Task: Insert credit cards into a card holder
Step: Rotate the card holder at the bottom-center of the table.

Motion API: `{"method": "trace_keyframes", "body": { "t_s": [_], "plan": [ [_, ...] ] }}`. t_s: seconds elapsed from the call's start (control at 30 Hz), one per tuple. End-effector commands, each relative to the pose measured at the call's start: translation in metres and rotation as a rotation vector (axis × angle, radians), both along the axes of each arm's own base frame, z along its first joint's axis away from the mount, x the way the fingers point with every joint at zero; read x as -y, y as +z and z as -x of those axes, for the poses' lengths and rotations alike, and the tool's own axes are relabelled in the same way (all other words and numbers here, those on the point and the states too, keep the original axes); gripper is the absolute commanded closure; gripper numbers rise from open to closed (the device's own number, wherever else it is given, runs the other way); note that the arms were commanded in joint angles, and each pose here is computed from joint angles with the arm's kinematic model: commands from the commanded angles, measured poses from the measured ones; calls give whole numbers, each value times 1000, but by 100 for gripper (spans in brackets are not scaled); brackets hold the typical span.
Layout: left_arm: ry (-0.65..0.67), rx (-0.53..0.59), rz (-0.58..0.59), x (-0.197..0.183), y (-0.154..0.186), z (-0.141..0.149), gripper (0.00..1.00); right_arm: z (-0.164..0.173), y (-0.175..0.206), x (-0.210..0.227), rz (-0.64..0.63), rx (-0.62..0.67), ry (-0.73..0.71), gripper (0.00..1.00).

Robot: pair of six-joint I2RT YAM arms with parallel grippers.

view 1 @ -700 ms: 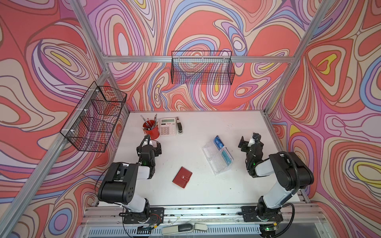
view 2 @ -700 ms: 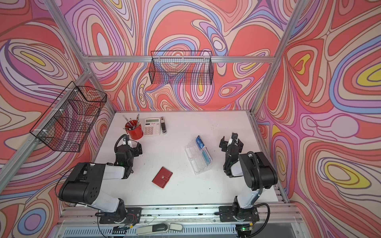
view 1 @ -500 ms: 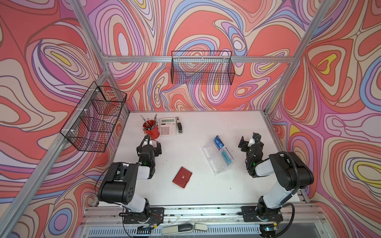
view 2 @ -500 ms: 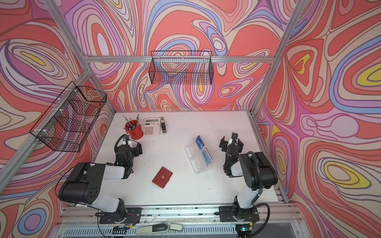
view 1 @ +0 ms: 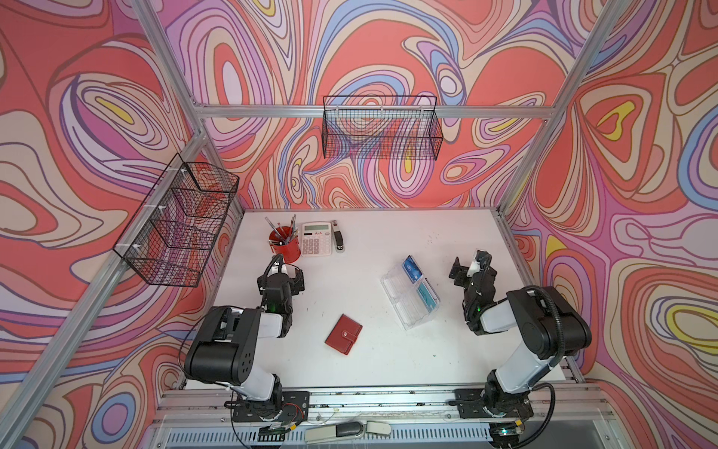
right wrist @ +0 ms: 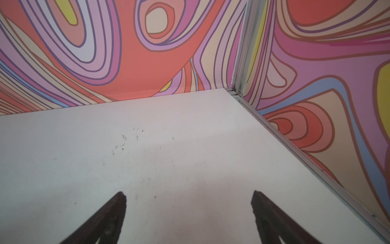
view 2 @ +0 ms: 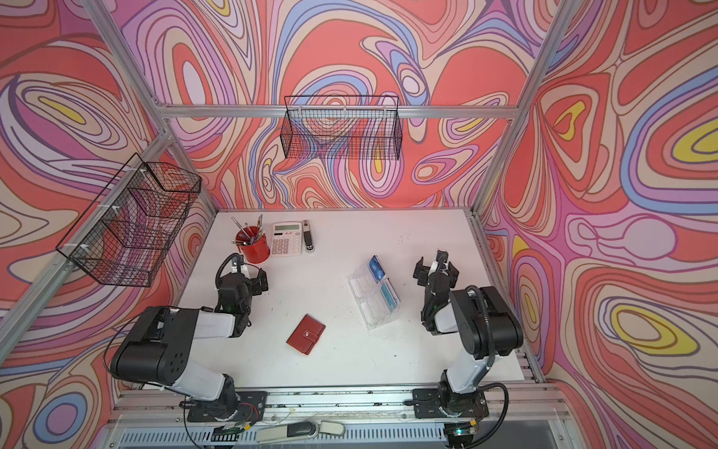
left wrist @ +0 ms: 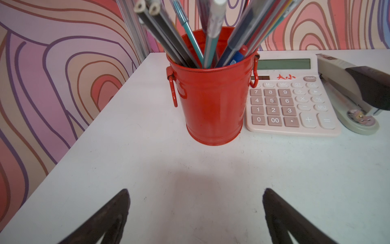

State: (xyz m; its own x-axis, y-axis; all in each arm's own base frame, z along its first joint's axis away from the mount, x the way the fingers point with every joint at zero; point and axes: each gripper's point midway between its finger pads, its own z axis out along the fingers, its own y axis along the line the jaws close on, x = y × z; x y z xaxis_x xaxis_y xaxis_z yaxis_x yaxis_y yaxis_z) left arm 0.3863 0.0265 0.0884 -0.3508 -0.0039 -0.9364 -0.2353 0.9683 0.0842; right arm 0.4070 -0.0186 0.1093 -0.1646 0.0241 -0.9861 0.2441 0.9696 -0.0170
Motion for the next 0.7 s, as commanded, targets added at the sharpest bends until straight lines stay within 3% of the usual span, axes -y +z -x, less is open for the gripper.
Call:
{"method": "trace_keyframes", "body": {
  "t_s": [0.0,0.67],
  "plan": [
    [-1,21,2,-1,5,-2,0,0,2,-1,15,8,1,2],
    [-1,25,2,-1,5,-3,0,0,3,-1,15,13,3,2]
  ]
}}
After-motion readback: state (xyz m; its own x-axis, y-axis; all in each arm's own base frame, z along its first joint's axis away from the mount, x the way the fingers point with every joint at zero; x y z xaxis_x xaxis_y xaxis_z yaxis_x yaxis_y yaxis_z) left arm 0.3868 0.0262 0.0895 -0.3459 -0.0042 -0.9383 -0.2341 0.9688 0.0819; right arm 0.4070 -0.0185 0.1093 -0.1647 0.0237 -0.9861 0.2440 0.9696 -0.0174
